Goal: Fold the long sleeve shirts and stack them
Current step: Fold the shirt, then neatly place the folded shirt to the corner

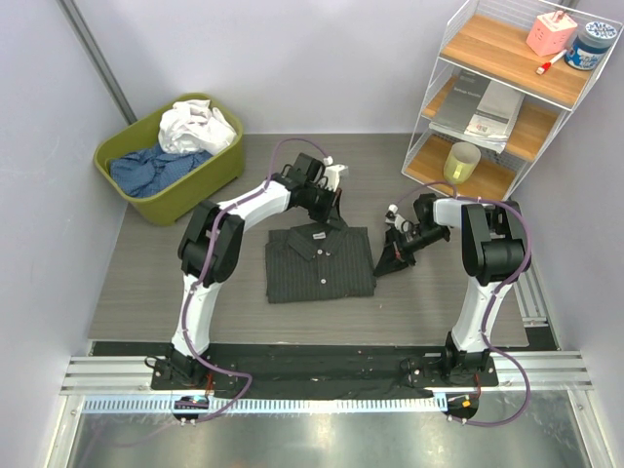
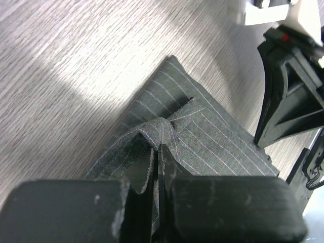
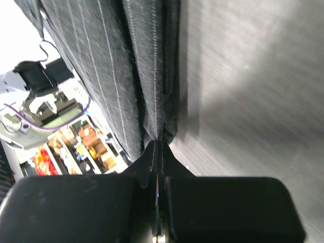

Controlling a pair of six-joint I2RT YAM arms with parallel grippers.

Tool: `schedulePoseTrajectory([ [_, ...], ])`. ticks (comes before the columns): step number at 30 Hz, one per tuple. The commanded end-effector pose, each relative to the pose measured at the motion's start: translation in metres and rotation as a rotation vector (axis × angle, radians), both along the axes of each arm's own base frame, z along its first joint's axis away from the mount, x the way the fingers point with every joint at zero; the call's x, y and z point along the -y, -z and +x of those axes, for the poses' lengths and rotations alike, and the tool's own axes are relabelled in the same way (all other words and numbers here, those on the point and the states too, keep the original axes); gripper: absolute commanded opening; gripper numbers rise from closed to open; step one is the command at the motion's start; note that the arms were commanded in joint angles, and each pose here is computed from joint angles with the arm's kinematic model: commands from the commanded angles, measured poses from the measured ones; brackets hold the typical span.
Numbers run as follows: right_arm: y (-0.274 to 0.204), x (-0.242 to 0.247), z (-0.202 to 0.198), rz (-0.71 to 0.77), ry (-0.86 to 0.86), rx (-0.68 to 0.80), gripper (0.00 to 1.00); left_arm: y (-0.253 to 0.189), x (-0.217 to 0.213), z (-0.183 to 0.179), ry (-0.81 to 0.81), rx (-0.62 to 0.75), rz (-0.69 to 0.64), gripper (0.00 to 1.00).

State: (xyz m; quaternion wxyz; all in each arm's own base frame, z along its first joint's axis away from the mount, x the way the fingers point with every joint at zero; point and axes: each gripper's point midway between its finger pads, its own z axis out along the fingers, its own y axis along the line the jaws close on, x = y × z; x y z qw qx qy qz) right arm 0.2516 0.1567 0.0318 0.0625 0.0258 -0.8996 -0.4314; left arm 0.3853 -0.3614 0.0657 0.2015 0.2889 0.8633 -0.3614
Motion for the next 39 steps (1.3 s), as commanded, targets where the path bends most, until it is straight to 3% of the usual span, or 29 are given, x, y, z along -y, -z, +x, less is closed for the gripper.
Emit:
schedulePoseTrajectory([
  [1, -0.001, 0.001, -0.014, -0.001, -0.055, -0.035, 0.01, -0.038, 0.0, 0.019, -0.036, 0.112, -0.054, 0.0],
  [7, 0.018, -0.005, 0.001, -0.009, -0.045, -0.038, 0.01, -0.026, 0.003, 0.009, -0.015, 0.058, -0.07, 0.08],
  [8, 0.017, -0.007, 0.006, -0.01, -0.046, -0.027, 0.02, -0.023, 0.004, 0.008, -0.013, 0.05, -0.074, 0.13],
  [10, 0.015, -0.012, 0.008, -0.005, -0.058, -0.025, 0.09, -0.024, 0.005, 0.007, -0.012, 0.041, -0.079, 0.17],
  [15, -0.005, 0.001, 0.008, -0.042, -0.132, 0.04, 0.23, -0.058, -0.011, 0.007, -0.01, 0.075, -0.088, 0.43],
  [16, -0.011, 0.008, 0.002, -0.067, -0.149, 0.021, 0.25, -0.061, -0.019, 0.002, -0.012, 0.05, -0.093, 0.46],
  [17, -0.017, 0.015, 0.007, -0.079, -0.174, 0.073, 0.27, -0.085, -0.035, 0.005, -0.03, 0.08, -0.121, 0.49],
  [20, -0.045, 0.026, 0.013, -0.119, -0.223, 0.184, 0.35, -0.098, -0.074, -0.013, -0.024, 0.058, -0.108, 0.54],
  [21, -0.06, 0.026, 0.017, -0.124, -0.222, 0.245, 0.42, -0.114, -0.085, -0.023, -0.016, 0.089, -0.106, 0.55],
  [24, -0.085, 0.014, 0.03, -0.078, -0.194, 0.351, 0.55, -0.103, -0.116, -0.066, 0.033, 0.04, -0.023, 0.56],
  [26, -0.095, -0.001, 0.04, -0.045, -0.207, 0.424, 0.56, -0.094, -0.128, -0.088, 0.046, -0.006, 0.014, 0.56],
  [30, -0.087, -0.049, 0.03, 0.008, -0.298, 0.399, 0.56, -0.062, -0.142, -0.129, 0.054, -0.133, 0.055, 0.57],
  [34, -0.047, -0.073, 0.034, -0.037, -0.326, 0.411, 0.59, -0.027, -0.151, -0.14, 0.034, -0.229, 0.116, 0.58],
  [39, 0.01, -0.053, 0.051, -0.244, -0.313, 0.402, 0.67, 0.014, -0.161, -0.131, 0.018, -0.301, 0.199, 0.6],
])
